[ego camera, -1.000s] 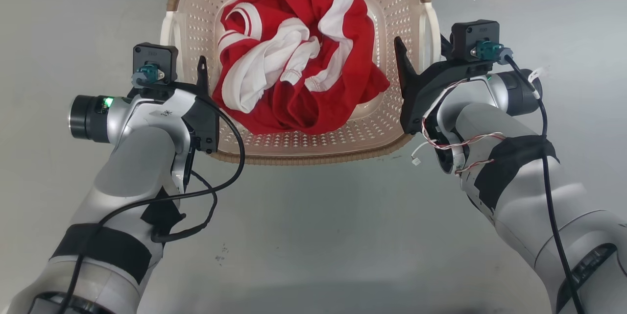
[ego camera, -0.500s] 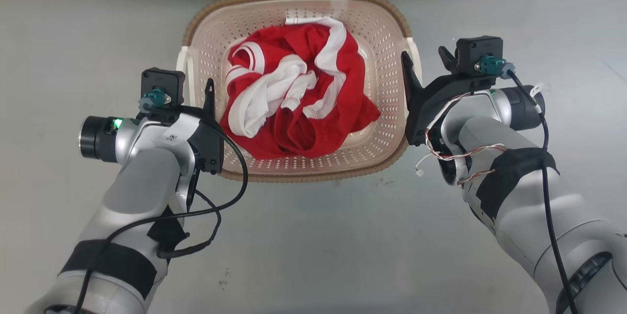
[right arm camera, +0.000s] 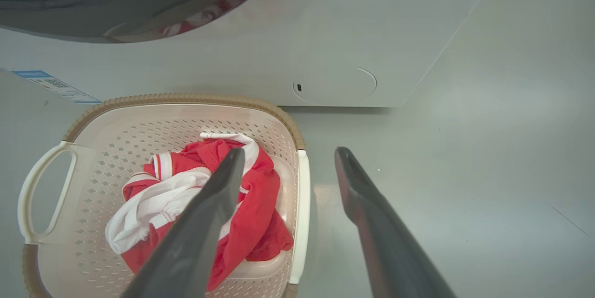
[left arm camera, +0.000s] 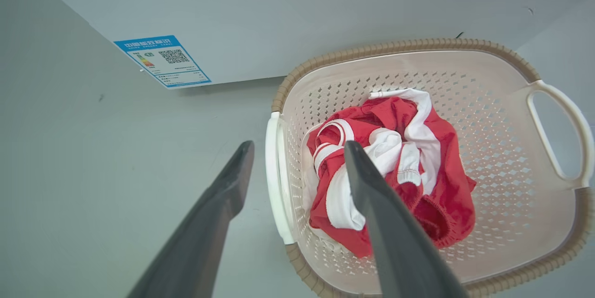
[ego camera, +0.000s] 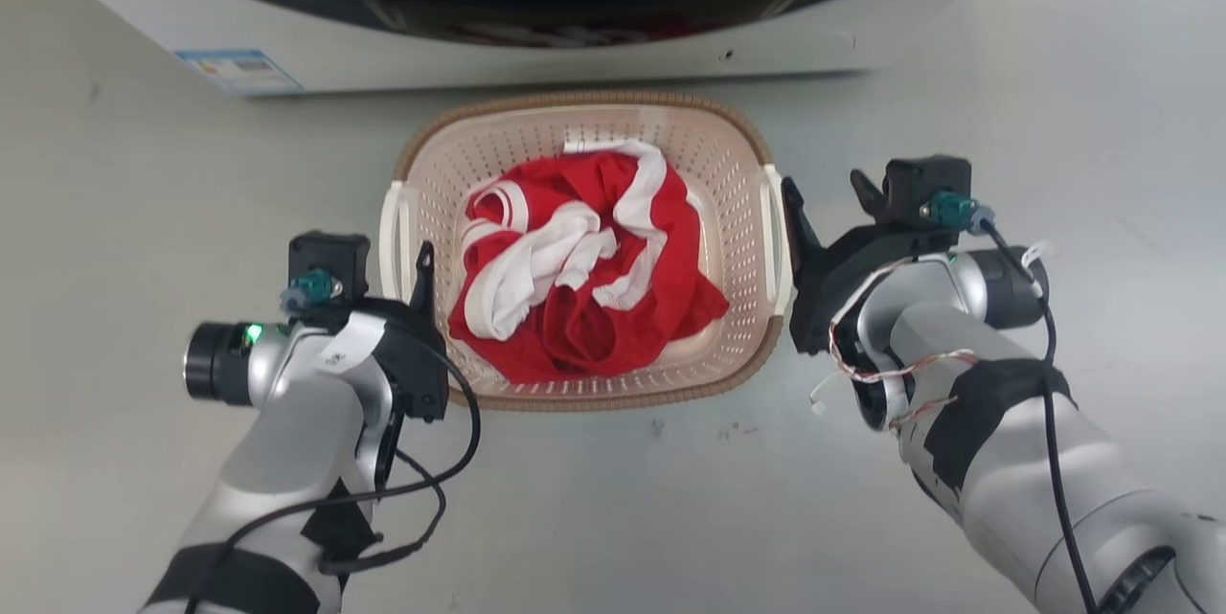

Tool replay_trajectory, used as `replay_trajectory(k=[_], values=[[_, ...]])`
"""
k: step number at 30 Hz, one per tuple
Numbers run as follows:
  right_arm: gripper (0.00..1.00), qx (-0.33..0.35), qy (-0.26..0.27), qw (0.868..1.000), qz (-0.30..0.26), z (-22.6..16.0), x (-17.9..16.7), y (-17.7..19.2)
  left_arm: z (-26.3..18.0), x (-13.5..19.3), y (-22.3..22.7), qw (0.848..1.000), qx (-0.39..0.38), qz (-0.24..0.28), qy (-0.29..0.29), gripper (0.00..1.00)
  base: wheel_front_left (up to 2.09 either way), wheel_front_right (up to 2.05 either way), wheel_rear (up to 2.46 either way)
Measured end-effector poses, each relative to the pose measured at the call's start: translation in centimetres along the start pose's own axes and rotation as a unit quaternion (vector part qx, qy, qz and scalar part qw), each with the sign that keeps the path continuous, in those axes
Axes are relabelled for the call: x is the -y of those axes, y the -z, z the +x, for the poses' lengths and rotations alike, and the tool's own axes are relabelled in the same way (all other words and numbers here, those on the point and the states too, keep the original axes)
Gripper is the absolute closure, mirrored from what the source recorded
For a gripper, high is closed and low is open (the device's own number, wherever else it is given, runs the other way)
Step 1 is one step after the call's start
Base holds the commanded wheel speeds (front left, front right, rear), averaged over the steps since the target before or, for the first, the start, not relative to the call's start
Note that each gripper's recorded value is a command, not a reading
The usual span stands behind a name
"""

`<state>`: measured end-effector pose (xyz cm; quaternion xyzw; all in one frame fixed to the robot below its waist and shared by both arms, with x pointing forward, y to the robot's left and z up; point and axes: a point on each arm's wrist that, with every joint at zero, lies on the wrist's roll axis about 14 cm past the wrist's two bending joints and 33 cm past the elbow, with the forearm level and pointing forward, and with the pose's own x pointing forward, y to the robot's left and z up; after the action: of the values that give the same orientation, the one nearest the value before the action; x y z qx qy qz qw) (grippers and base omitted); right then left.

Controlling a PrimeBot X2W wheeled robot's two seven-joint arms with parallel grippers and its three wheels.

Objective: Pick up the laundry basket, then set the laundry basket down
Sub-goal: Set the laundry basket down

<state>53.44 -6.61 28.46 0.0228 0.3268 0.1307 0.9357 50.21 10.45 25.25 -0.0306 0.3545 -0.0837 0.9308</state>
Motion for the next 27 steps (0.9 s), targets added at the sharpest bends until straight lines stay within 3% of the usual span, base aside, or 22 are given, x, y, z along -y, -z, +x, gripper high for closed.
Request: replay_trajectory(k=[16,27], values=[[0.0,0.034,0.009,0.999,0.022,-7.0,-0.9,-1.4,-6.9,2.1,-2.5,0.997,0.067,-0.041,0.009,0.0,0.0,0.0,0.0],[0.0,0.067,0.004,0.996,0.057,-11.3,-2.2,-1.9,-11.7,0.9,-2.4,0.993,0.107,-0.043,-0.008,0.0,0.0,0.0,0.0]])
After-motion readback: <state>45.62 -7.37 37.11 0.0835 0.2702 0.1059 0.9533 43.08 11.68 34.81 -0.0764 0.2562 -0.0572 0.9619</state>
